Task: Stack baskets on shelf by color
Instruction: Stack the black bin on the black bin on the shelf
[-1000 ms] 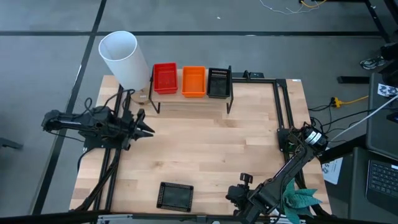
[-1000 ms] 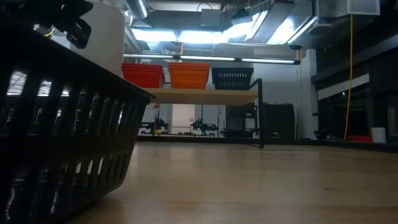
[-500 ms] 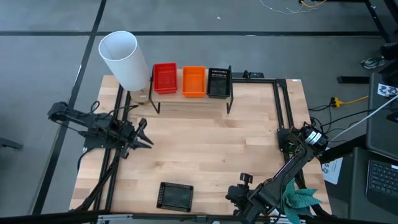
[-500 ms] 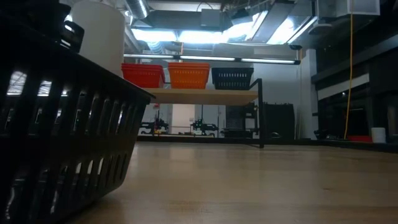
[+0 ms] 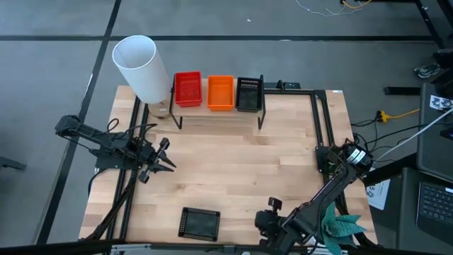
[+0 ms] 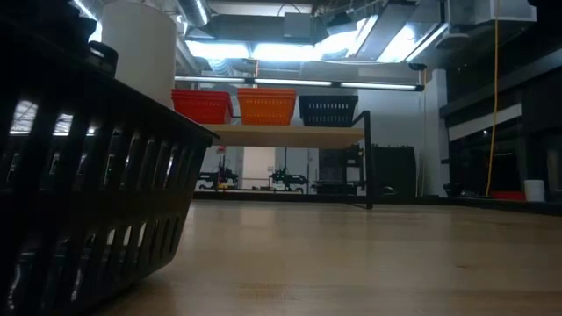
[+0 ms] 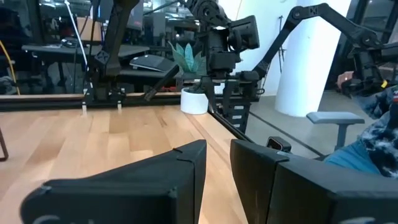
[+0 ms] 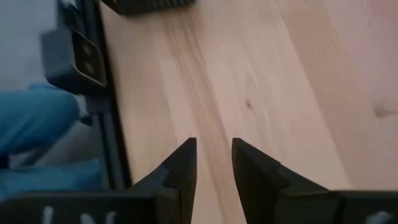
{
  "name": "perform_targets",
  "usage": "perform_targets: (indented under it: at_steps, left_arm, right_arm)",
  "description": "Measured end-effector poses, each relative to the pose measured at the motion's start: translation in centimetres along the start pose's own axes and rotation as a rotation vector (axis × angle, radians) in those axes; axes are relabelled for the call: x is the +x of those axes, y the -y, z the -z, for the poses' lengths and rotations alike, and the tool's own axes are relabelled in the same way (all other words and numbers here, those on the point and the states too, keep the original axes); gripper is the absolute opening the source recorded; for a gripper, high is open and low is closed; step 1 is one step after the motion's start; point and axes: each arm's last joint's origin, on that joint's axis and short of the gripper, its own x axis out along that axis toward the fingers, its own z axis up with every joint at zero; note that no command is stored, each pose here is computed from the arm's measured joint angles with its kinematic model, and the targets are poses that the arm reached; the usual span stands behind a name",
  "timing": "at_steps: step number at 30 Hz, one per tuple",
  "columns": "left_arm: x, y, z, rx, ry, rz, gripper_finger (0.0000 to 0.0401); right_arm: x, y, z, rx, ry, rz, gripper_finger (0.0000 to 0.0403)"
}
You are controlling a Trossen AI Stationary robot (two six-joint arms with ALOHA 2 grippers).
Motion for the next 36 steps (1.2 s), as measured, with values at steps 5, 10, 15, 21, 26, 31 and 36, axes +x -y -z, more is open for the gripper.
perform_targets:
  at_steps: [5,10,15,21,26,31,36]
  left_arm:
    - [0.0,0.0,0.3,-0.03,-0.034,-0.003,0.0066]
    - [0.0,-0.1,0.6,-0.027,-0.066,-0.006,0.0066]
    - [0.0,-0.1,0.6,-0.031,-0.066,-0.007,0.0066]
    - [0.0,-0.1,0.6,-0.004,-0.067,-0.005,0.0066]
    - [0.0,-0.1,0.6,-0.002,-0.067,-0.005,0.0066]
    - [0.0,-0.1,0.6,-0.002,-0.067,-0.005,0.0066]
    - [0.0,-0.1,0.6,-0.002,-0.067,-0.006,0.0066]
  right_arm:
    - [0.3,0.0,-0.8,-0.01,0.027,-0.027,0.0101]
    - [0.5,0.2,-1.2,-0.097,0.029,-0.019,0.0101]
    - [0.8,0.6,-1.8,-0.152,0.04,-0.004,0.0101]
    - [1.9,1.4,-4.4,-0.393,0.085,-0.037,0.0101]
    - [2.8,1.6,-7.0,-0.646,0.12,-0.224,0.0101]
    - [3.1,1.7,-8.7,-0.886,0.221,-0.333,0.0101]
    - [4.1,1.3,-9.2,-1.042,0.321,-0.325,0.0101]
